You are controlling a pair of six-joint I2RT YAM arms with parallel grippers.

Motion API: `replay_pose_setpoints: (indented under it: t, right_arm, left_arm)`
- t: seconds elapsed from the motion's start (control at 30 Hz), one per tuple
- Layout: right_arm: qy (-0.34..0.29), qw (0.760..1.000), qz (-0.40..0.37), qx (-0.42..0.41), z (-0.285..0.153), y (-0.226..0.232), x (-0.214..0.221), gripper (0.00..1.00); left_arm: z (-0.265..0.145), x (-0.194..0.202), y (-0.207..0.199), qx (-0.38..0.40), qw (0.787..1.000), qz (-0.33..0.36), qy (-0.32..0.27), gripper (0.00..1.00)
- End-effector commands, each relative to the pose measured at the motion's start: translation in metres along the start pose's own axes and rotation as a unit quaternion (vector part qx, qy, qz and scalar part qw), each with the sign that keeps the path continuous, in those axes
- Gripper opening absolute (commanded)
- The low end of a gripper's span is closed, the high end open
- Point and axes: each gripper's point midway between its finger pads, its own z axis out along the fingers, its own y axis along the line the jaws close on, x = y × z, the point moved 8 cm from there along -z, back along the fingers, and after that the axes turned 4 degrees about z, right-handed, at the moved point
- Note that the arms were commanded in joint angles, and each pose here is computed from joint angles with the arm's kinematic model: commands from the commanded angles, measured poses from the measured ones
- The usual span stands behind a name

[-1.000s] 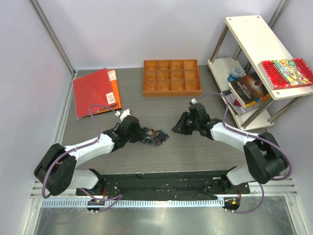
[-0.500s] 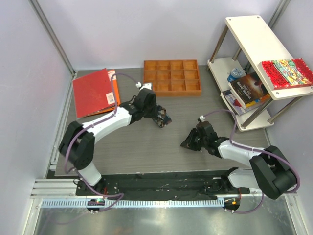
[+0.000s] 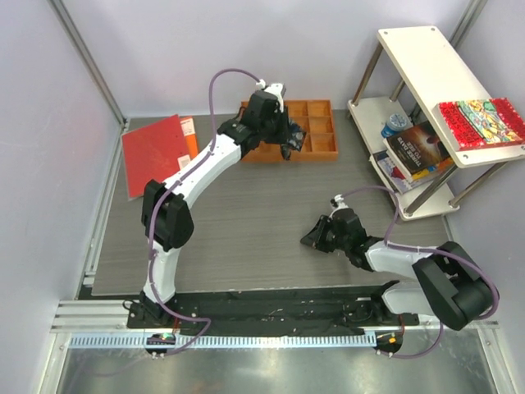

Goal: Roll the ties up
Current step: Pick up the tie at the center of the board, then place the tie in the storage box.

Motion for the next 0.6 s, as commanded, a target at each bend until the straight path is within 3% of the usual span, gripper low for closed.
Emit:
replay_pose_setpoints:
  t: [0.0,0.17,0.37,0.5,0.57]
  right_arm:
    - [0.029,0.999,-0.027,0.029,0.007,-0.014,0.008,0.13]
    - [0.032,0.999,-0.030,0.023,0.007,-0.013,0.009,0.13]
    - [0.045,0.998,-0.034,0.013,0.009,-0.013,0.012,0.13]
    - [0.057,0.998,-0.036,0.009,0.012,-0.013,0.013,0.12]
    - [0.055,0.998,-0.036,0.007,0.012,-0.013,0.013,0.13]
  left_arm:
    - [-0.010,-0.042,-0.012,0.056,0.998,0.018,-0.035,0.00]
    - [-0.007,-0.080,-0.005,0.059,0.994,0.006,-0.092,0.00]
    - [0.022,-0.093,0.031,0.080,0.987,-0.049,-0.131,0.00]
    - [0.051,-0.102,0.052,0.138,0.972,-0.066,-0.179,0.00]
    - [0.076,-0.093,0.066,0.174,0.966,-0.087,-0.169,0.00]
